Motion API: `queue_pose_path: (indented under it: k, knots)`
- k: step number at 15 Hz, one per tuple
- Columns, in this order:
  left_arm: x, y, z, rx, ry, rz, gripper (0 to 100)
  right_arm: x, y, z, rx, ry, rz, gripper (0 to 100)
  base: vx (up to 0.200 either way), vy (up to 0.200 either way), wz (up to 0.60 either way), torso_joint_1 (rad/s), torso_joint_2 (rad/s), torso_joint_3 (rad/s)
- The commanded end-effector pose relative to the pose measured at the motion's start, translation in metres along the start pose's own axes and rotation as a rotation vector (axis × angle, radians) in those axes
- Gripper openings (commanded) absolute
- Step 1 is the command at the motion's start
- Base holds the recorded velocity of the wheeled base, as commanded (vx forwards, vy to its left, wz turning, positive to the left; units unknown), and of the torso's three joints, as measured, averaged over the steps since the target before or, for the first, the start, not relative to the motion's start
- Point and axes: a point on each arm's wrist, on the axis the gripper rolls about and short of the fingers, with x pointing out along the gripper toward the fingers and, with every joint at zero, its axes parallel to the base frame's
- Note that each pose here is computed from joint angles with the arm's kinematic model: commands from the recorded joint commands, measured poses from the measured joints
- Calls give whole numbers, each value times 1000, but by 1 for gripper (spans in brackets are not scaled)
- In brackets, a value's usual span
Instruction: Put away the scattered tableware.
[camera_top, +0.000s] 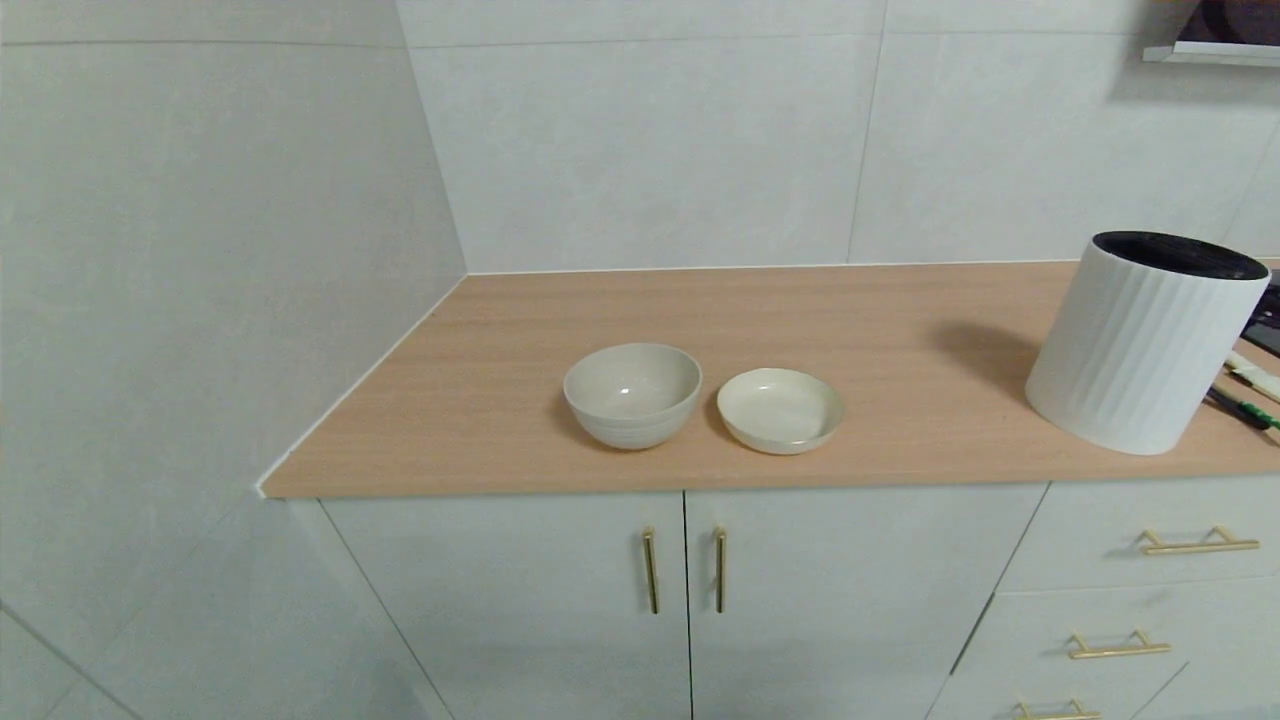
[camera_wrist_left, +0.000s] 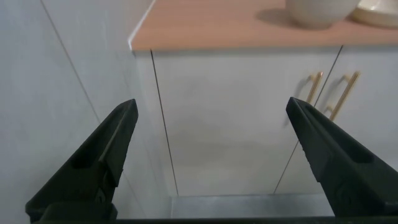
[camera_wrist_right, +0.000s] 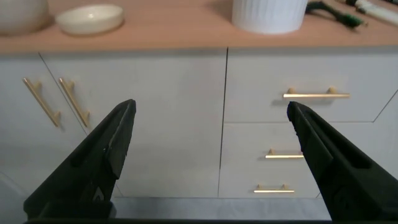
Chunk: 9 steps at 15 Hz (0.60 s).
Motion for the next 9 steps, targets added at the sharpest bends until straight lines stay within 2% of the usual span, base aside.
queue_pose_path:
  k: [1, 9]
  knots:
    - [0, 0, 0, 0, 1, 0, 100, 0, 0, 0, -1, 0, 1, 100, 0, 0, 0, -217, 515, 295]
    - [0, 0, 0, 0, 1, 0, 100, 0, 0, 0, 1, 0, 1, 100, 0, 0, 0, -194, 490, 290]
